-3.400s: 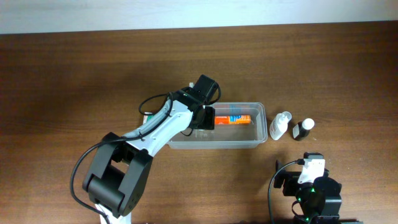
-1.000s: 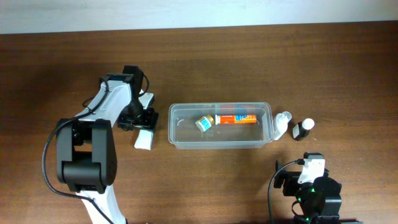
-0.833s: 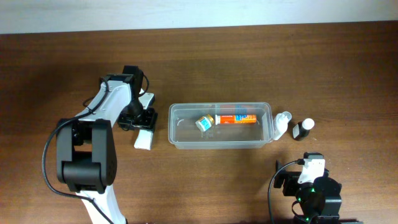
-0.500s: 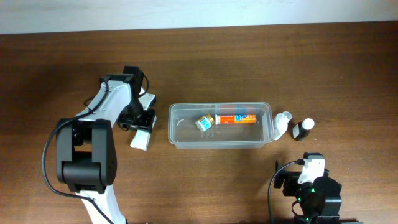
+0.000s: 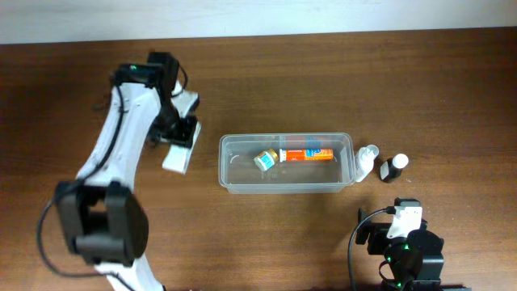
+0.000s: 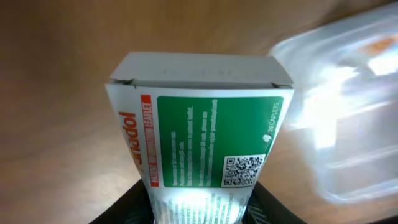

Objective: Pack container
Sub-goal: 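Place the Panadol box into the container's front and release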

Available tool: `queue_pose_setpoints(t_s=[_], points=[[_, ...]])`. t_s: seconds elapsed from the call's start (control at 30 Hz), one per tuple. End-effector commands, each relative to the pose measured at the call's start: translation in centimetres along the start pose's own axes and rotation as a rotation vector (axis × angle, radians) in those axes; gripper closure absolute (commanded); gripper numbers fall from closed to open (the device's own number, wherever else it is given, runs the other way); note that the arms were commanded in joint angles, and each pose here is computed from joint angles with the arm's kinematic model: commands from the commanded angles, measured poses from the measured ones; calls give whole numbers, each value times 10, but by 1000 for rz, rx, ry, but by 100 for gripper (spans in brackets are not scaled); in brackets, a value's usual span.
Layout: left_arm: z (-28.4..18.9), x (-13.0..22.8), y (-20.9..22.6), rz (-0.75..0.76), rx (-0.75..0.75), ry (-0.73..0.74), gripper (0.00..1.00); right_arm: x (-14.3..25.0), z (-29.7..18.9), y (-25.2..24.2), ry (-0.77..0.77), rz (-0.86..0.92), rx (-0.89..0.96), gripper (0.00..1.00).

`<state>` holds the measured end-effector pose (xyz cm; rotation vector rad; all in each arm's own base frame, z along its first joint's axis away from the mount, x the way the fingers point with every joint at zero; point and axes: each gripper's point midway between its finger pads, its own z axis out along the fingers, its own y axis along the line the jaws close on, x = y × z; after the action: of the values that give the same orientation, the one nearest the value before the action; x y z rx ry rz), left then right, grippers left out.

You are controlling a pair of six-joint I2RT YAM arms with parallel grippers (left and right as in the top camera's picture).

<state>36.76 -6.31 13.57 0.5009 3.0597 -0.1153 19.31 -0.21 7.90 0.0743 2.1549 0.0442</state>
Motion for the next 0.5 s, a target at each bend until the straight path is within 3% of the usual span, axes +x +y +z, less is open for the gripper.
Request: queue_pose_setpoints(t_s=[0.0,0.17,0.3,0.43,0.47], points=[[-72,-10,-47,257,-1,-220,57,2,1,-1,1,3,4,2],[-92,-9,-109,645,-20,-303,66,2,1,-1,1,3,4,2],[-74,-11,-160,907,-12,-303,66,2,1,-1,1,3,4,2],[-49,-18,-174,1008,-49,-277,65,2,1,-1,1,3,4,2],[-41,-21,-175,1027,-64,-263,59,2,1,-1,1,3,4,2]])
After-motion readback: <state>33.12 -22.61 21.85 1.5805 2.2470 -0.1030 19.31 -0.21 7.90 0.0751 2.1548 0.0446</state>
